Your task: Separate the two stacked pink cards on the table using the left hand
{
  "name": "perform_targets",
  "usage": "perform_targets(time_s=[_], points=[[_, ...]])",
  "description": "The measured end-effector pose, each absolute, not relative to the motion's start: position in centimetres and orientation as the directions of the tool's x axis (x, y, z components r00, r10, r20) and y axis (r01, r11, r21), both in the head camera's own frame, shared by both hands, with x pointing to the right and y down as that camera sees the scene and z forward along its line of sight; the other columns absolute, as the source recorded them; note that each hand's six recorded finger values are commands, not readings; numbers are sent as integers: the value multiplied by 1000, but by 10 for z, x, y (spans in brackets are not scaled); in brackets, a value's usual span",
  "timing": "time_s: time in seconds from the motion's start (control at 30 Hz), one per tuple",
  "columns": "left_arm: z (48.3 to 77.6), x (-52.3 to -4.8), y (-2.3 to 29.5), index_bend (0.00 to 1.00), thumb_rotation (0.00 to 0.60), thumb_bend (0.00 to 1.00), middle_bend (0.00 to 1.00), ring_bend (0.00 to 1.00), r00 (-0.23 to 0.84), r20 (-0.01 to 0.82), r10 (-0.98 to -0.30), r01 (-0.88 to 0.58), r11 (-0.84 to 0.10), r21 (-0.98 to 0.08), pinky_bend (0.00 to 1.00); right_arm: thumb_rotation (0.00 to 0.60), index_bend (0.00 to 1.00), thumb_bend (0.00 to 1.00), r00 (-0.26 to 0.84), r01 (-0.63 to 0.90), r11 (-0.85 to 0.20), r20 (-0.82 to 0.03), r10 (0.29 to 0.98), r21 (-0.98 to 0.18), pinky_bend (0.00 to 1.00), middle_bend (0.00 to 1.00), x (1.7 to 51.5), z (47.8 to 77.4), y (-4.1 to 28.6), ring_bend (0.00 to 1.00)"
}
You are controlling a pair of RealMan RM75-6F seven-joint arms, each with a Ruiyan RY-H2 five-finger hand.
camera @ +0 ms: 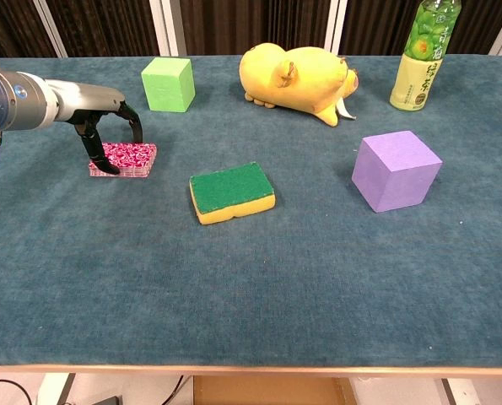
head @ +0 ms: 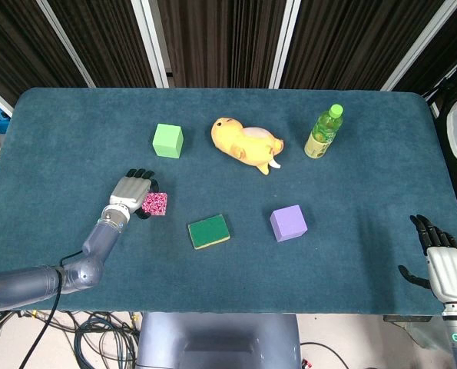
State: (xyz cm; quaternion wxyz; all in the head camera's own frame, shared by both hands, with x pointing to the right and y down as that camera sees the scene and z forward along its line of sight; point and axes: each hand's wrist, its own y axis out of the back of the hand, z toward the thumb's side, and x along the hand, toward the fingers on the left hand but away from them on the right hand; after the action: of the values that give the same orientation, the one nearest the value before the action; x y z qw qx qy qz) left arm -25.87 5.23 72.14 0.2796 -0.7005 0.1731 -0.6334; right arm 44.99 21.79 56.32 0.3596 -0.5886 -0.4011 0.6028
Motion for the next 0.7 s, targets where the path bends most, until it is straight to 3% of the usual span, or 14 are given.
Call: perform_targets(time_s=[0.7], points=[[723,-258,52,438,600,243,150,0,129,793,-595,117,-785,-608,0,600,33,201,-44,40,-424,-425,904,-905,216,83,449,564,218,151]])
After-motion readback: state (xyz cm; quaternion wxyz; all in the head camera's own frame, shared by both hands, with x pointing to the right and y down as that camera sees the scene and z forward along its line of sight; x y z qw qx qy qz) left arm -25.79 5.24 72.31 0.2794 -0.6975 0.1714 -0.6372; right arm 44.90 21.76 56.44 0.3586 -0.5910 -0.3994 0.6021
